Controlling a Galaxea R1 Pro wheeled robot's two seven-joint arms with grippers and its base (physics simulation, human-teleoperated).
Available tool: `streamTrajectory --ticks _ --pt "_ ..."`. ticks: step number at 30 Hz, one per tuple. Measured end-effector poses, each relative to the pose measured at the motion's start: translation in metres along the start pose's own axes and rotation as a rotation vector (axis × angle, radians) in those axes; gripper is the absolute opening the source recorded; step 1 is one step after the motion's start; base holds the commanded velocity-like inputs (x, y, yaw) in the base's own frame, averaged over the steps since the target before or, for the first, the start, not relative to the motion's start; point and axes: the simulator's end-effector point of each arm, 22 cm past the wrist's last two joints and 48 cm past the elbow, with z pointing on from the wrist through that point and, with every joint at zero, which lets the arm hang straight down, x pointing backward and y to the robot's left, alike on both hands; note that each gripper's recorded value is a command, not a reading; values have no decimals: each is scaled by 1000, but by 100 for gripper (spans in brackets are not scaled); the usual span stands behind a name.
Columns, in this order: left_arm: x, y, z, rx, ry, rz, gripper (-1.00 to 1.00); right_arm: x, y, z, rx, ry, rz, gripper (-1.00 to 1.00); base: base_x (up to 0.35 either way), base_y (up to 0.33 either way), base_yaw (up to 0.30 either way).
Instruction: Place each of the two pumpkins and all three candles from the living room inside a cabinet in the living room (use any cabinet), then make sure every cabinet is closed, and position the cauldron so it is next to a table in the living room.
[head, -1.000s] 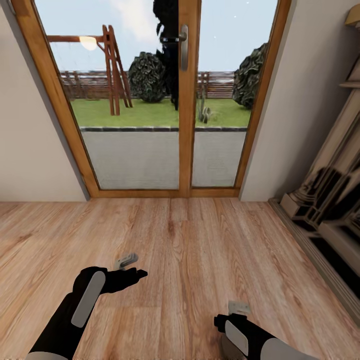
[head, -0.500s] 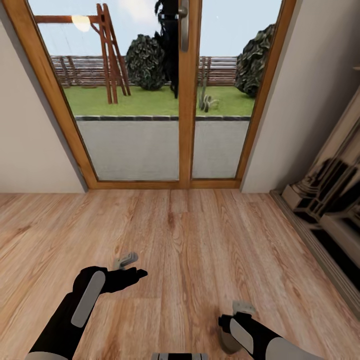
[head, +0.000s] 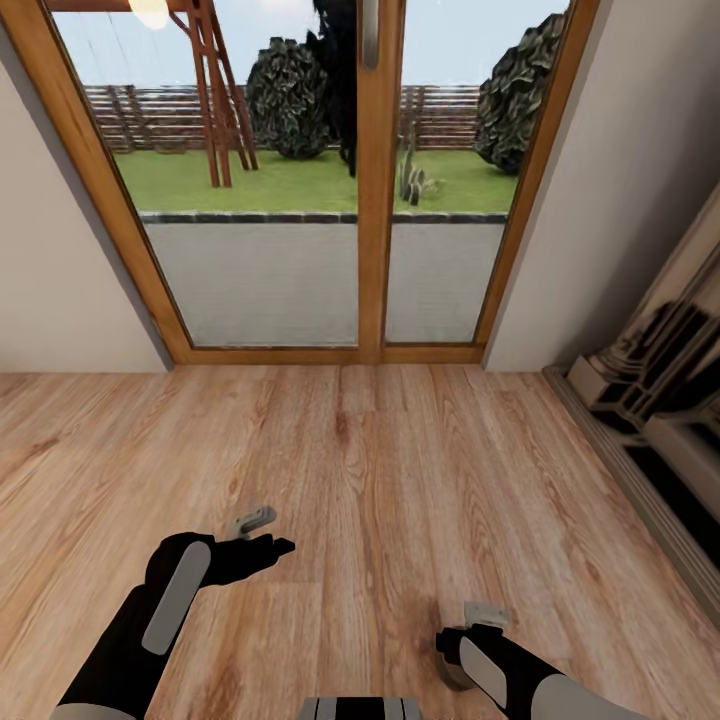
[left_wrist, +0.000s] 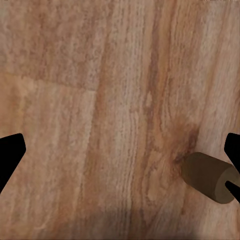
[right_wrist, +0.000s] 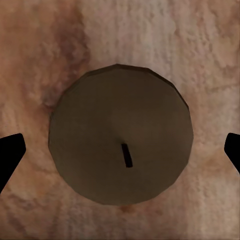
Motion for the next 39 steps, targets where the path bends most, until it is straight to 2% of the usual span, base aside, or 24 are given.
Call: streamTrajectory --ticks 9,13,16,17,20,22,24,27,35,39 --pt "-2 -5 -2 23 -1 -8 100 -1 0 0 0 -4 0 100 0 0 0" --pt "-15 -32 -25 192 -23 -81 100 -1 0 0 0 -7 0 100 0 0 0" --pt "-24 -43 -60 351 -28 -142 100 -2 0 0 -1 -8 0 100 0 0 0" --pt "-25 -45 -66 379 -23 -151 100 -2 0 0 -1 -8 0 100 0 0 0" --pt "-14 -64 -88 511 43 -178 100 -2 0 0 -1 -9 -1 100 0 0 0" --pt "-2 -75 -93 555 88 -182 100 -2 0 0 -1 -9 -2 100 0 0 0" --pt "6 -81 -92 576 119 -185 100 0 0 1 -1 -5 -2 100 0 0 0" --pt "10 -80 -88 580 135 -195 100 5 0 5 1 6 -3 100 0 0 0" --pt "10 -80 -90 585 136 -199 100 4 0 5 1 4 -3 100 0 0 0" --pt "13 -77 -83 579 148 -209 100 8 0 11 2 7 0 100 0 0 0"
